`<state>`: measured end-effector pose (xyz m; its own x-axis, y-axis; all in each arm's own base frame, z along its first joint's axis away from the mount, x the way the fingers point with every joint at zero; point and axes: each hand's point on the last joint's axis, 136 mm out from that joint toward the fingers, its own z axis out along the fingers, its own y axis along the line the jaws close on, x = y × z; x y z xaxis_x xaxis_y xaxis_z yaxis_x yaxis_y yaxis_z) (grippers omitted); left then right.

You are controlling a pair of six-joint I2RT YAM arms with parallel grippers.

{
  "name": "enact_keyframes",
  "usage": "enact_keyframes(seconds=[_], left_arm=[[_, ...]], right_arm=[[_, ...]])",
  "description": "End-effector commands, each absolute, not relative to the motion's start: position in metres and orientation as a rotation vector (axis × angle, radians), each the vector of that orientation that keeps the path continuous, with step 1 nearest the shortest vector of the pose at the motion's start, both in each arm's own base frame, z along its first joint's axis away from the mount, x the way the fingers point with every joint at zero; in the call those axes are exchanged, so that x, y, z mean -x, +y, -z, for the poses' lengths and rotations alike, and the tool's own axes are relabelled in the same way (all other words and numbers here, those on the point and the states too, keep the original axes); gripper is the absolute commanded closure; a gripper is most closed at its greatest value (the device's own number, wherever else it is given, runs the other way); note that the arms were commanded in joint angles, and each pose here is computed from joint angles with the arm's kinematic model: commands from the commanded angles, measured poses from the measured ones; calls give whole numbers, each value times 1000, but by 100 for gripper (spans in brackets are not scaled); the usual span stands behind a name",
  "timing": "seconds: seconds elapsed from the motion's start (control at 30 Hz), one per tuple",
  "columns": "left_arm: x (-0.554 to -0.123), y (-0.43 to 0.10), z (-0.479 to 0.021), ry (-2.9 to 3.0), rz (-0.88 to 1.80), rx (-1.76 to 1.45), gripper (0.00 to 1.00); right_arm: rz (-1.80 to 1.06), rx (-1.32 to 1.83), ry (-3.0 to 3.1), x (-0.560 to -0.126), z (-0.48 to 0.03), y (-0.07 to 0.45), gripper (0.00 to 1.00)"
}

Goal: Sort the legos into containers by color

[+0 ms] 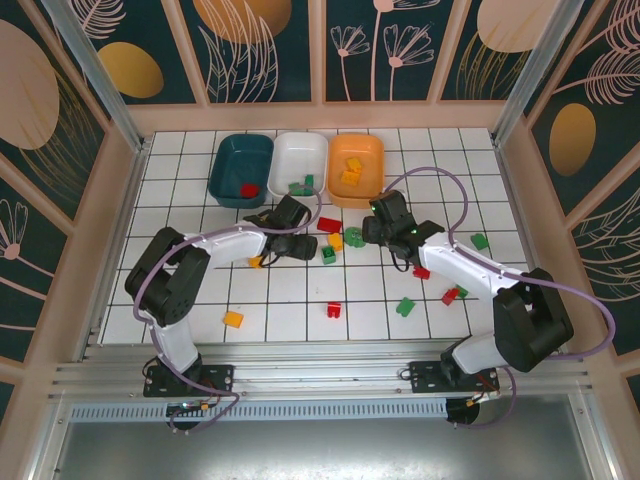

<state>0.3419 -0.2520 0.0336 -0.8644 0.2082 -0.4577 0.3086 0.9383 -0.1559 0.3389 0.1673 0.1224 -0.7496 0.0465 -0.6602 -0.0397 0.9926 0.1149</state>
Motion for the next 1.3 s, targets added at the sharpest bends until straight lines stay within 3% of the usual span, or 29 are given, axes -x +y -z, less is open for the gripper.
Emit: enact_keyframes(seconds=[0.0, 0.17, 0.37, 0.53, 0.87, 1.07, 1.27], left_arm=[[-328, -260, -49, 2632, 451, -342, 33], [-322, -260, -43, 2649, 477, -343, 36], [-339, -244, -37, 2660, 282, -291, 31], [-352, -246, -30, 2664, 233, -281, 33], [-354, -245, -22, 2677, 199, -294, 68], [-373, -248, -62, 2584, 194, -260, 76], [-429, -221, -127, 2463, 235, -66, 80]], right_arm=[[-123, -27, 2377, -342, -130, 158, 40], [-111, -31, 2378, -343, -128, 154, 40], [-113, -37, 2382, -343, -127, 153, 40], [-109, -41, 2385, -341, -126, 152, 40], [-104, -49, 2366, -339, -135, 146, 40], [-146, -47, 2360, -341, -139, 152, 39], [-256, -57, 2377, -337, -134, 168, 40]])
